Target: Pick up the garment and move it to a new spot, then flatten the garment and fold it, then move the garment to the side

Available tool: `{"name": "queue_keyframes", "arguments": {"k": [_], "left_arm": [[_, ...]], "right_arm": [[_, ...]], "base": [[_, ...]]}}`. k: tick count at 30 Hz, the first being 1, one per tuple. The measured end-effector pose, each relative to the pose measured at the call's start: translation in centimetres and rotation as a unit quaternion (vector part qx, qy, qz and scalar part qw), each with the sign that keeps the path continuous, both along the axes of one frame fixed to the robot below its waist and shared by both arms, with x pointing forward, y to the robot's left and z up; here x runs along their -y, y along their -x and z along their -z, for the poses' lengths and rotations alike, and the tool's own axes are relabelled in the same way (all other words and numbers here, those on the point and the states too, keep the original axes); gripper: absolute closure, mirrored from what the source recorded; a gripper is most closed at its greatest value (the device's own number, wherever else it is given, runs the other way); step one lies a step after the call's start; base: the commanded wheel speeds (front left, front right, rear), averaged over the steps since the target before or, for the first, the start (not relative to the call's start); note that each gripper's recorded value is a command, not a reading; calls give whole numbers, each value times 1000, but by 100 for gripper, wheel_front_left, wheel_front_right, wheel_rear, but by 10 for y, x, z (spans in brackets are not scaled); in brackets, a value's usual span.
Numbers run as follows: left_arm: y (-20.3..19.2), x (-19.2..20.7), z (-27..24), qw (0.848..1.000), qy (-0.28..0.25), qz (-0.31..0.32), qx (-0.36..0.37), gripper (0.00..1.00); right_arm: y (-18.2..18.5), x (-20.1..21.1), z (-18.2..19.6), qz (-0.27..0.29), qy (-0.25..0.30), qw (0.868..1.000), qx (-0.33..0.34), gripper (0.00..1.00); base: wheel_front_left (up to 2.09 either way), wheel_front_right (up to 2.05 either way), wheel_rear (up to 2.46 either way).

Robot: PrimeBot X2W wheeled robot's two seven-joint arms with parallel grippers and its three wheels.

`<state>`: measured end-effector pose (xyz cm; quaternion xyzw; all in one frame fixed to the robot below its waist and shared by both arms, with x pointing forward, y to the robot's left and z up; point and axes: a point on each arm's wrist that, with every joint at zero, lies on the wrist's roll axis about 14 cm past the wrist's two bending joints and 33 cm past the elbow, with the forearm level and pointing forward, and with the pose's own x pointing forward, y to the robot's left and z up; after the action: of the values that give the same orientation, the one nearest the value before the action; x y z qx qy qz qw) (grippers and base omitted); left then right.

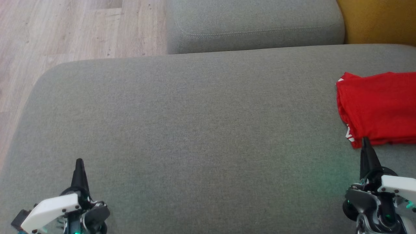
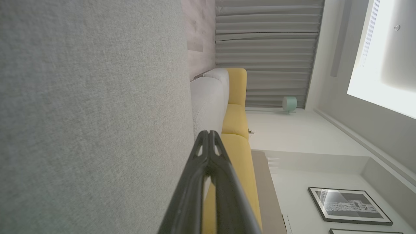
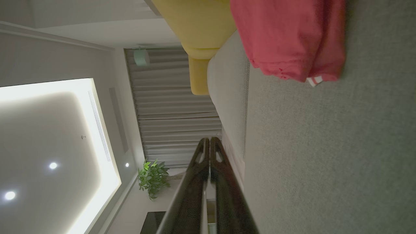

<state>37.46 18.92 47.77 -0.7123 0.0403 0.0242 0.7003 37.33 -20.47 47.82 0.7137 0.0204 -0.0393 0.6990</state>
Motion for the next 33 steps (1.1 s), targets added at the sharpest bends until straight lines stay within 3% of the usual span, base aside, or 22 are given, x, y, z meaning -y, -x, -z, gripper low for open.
{"name": "queue_keyframes", "arguments": {"k": [33], "left_arm": [[0, 0, 0, 1000, -1, 0, 0, 100]], "right_arm": [[0, 3, 0, 4, 2, 1000, 0, 100]], "base": [[0, 0, 0]]}}
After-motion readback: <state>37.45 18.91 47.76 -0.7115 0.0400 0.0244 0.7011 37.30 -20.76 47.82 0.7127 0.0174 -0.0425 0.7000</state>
